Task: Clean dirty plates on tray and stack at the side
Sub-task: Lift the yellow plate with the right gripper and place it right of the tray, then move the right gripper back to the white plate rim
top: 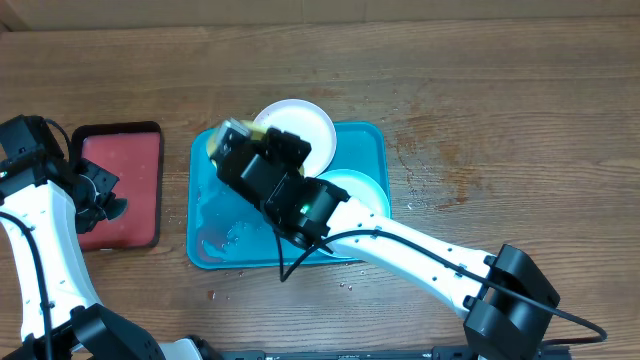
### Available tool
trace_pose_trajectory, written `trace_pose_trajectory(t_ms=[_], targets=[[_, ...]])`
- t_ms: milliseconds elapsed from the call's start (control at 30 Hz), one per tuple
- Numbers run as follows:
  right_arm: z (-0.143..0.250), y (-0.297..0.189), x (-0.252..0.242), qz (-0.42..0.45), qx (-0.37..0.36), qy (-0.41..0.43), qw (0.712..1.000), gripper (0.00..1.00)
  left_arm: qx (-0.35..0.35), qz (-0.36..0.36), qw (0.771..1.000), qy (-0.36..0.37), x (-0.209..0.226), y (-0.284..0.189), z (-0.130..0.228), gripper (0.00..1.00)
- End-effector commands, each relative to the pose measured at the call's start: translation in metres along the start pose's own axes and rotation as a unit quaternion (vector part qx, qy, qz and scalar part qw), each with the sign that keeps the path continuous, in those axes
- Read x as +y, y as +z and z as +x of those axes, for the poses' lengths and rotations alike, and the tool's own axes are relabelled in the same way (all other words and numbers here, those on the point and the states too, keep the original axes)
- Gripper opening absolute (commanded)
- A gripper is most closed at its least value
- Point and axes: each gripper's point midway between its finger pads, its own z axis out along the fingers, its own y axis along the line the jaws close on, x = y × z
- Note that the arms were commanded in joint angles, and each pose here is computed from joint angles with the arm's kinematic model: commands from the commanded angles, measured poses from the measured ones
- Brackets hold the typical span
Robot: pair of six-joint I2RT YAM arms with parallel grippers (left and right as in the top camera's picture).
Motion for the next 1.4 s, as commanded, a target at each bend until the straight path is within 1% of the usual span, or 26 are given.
trace_pose_trajectory(t_ms=[0, 33, 67, 100, 133, 167, 200, 233, 267, 300, 333, 400, 433, 500, 533, 600, 633, 700, 800, 900, 1000, 1100, 1233, 1367], targets=[[-0.008, -0.004, -0.009, -0.012, -0.014, 0.050, 0.999, 0.04, 0.001, 0.005, 1.000, 0.011, -0.001, 0.001, -0.001, 0.04], [-0.008, -0.006, 0.014, -0.076, -0.022, 0.008, 0.997, 0.04, 0.002, 0.005, 1.000, 0.010, -0.001, 0.001, -0.001, 0.04], [-0.002, -0.010, 0.033, -0.128, -0.025, -0.058, 0.990, 0.04, 0.002, 0.005, 1.000, 0.010, -0.001, 0.001, -0.001, 0.04], [0.005, -0.012, 0.040, -0.146, -0.021, -0.117, 0.982, 0.04, 0.001, 0.005, 1.000, 0.010, -0.001, 0.001, -0.001, 0.04], [0.011, -0.010, 0.033, -0.124, -0.006, -0.134, 0.983, 0.04, 0.001, 0.005, 1.000, 0.011, -0.001, 0.001, -0.001, 0.04], [0.012, -0.006, 0.015, -0.076, 0.010, -0.100, 0.992, 0.04, 0.001, 0.005, 1.000, 0.011, -0.001, 0.001, -0.001, 0.04], [0.011, -0.002, -0.016, 0.005, 0.024, -0.027, 0.999, 0.04, 0.001, 0.005, 1.000, 0.010, -0.001, 0.001, -0.001, 0.04], [0.012, -0.002, -0.041, 0.070, 0.031, 0.036, 0.996, 0.04, 0.001, 0.005, 1.000, 0.010, -0.002, 0.001, -0.001, 0.04], [0.016, -0.005, -0.074, 0.156, 0.036, 0.117, 0.980, 0.04, 0.001, 0.005, 1.000, 0.010, -0.002, 0.001, -0.001, 0.04], [0.022, -0.008, -0.098, 0.213, 0.039, 0.169, 0.962, 0.04, 0.001, 0.005, 1.000, 0.010, -0.002, 0.001, -0.001, 0.04], [0.029, -0.009, -0.116, 0.246, 0.040, 0.204, 0.947, 0.04, 0.000, 0.006, 1.000, 0.010, -0.002, 0.001, -0.001, 0.04], [0.042, -0.003, -0.138, 0.260, 0.046, 0.241, 0.934, 0.04, 0.000, 0.005, 1.000, 0.011, -0.002, 0.001, -0.001, 0.04], [0.050, 0.002, -0.147, 0.255, 0.050, 0.257, 0.931, 0.04, 0.000, 0.005, 1.000, 0.011, -0.002, 0.001, -0.001, 0.04], [0.067, 0.020, -0.154, 0.205, 0.063, 0.279, 0.936, 0.04, 0.000, 0.005, 1.000, 0.011, -0.002, 0.001, -0.001, 0.04], [0.082, 0.033, -0.153, 0.152, 0.077, 0.295, 0.940, 0.04, 0.000, 0.005, 1.000, 0.011, -0.002, 0.001, -0.001, 0.04], [0.103, 0.047, -0.146, 0.068, 0.101, 0.337, 0.934, 0.04, 0.000, 0.005, 1.000, 0.012, -0.002, 0.001, -0.001, 0.04], [0.117, 0.055, -0.138, 0.011, 0.117, 0.374, 0.920, 0.04, 0.000, 0.005, 1.000, 0.012, -0.002, 0.001, -0.001, 0.04], [0.140, 0.064, -0.132, -0.076, 0.145, 0.441, 0.882, 0.04, -0.001, 0.006, 1.000, 0.012, -0.002, 0.001, -0.002, 0.04], [0.182, 0.069, -0.140, -0.162, 0.181, 0.518, 0.820, 0.04, -0.003, 0.007, 1.000, 0.012, -0.003, 0.001, -0.003, 0.04], [0.236, 0.068, -0.165, -0.158, 0.219, 0.566, 0.779, 0.04, -0.003, 0.008, 1.000, 0.012, -0.003, 0.001, -0.003, 0.04], [0.290, 0.064, -0.186, -0.120, 0.254, 0.600, 0.749, 0.04, -0.003, 0.007, 1.000, 0.012, -0.003, 0.001, -0.003, 0.04], [0.337, 0.059, -0.192, -0.092, 0.282, 0.624, 0.723, 0.04, -0.003, 0.007, 1.000, 0.012, -0.003, 0.001, -0.003, 0.04], [0.383, 0.055, -0.186, -0.070, 0.305, 0.645, 0.697, 0.04, -0.003, 0.008, 1.000, 0.012, -0.003, 0.001, -0.003, 0.04], [0.411, 0.054, -0.173, -0.060, 0.316, 0.656, 0.683, 0.04, 0.000, 0.011, 1.000, 0.012, -0.004, 0.001, -0.002, 0.04]])
